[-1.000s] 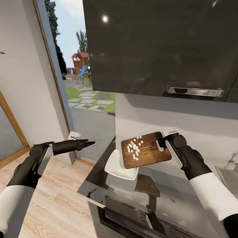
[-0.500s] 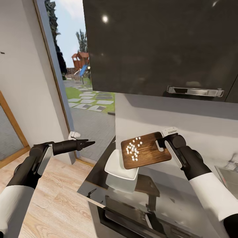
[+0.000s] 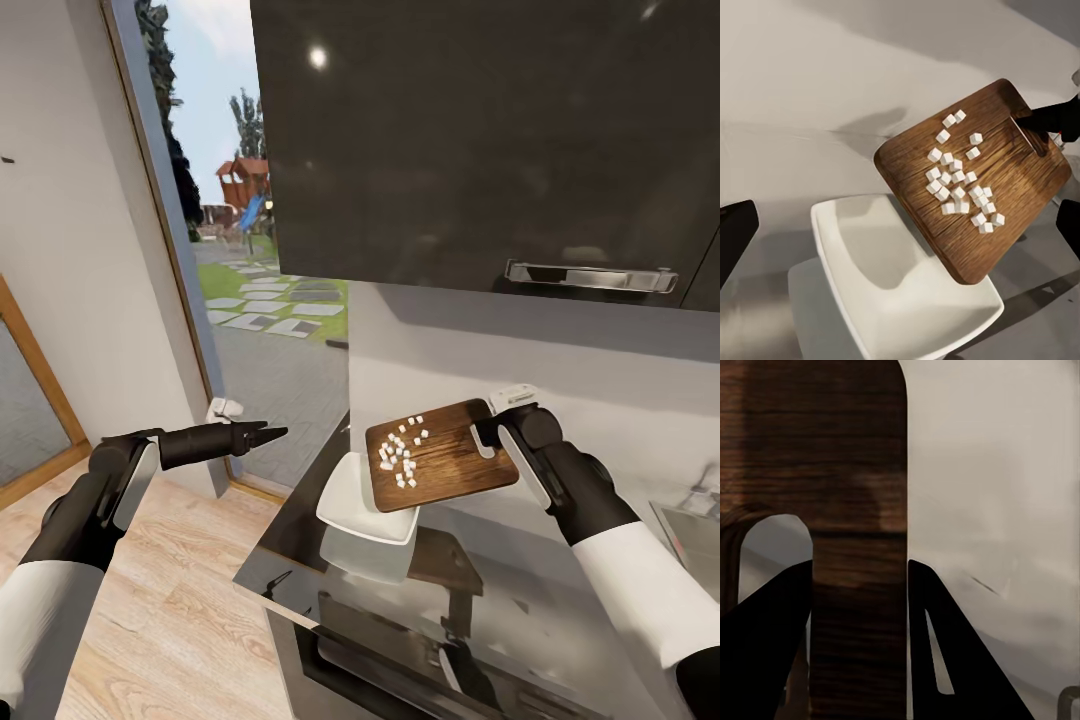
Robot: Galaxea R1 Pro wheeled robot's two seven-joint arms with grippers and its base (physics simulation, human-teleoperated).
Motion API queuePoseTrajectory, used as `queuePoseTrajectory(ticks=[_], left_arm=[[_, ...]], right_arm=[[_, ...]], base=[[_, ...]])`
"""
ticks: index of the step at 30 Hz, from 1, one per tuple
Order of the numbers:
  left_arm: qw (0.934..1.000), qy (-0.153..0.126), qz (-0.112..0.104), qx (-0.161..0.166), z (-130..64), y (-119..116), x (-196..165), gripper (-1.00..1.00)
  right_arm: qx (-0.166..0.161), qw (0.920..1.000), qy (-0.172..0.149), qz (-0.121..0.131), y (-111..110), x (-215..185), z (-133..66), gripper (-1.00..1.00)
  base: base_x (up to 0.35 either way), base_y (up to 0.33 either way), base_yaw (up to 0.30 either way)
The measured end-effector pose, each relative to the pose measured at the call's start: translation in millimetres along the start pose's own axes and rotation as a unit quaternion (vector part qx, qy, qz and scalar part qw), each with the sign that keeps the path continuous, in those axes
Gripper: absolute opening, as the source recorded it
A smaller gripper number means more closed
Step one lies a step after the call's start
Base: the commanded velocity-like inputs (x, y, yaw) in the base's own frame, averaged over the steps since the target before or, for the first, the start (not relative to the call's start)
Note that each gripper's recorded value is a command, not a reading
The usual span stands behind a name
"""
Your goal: In the kitchen, take the Vidalia onion out of the sink, dice it on the chopping board with the paring knife, put the diced onion into the bowl on the countertop, then place both the paring knife and the chopping board into the sink.
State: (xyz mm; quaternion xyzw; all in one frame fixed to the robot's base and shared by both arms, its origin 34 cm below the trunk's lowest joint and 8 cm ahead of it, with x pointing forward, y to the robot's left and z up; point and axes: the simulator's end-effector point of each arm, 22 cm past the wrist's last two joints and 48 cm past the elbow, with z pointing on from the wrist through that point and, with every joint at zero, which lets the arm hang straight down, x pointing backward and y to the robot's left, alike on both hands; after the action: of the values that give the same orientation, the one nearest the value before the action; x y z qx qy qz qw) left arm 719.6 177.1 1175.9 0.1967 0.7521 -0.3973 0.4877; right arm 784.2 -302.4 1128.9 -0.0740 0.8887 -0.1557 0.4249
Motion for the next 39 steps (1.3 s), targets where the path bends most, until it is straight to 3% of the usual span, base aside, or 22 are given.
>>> queuePoseTrajectory(ticks=[39], left_arm=[[1.0000, 0.000, 0.000, 0.001, 0.4, -1, 0, 1.00]], right_arm=[[0.019, 0.9997, -0.016, 0.001, -8, -11, -7.1, -1.00]], base=[[0.000, 0.000, 0.000]])
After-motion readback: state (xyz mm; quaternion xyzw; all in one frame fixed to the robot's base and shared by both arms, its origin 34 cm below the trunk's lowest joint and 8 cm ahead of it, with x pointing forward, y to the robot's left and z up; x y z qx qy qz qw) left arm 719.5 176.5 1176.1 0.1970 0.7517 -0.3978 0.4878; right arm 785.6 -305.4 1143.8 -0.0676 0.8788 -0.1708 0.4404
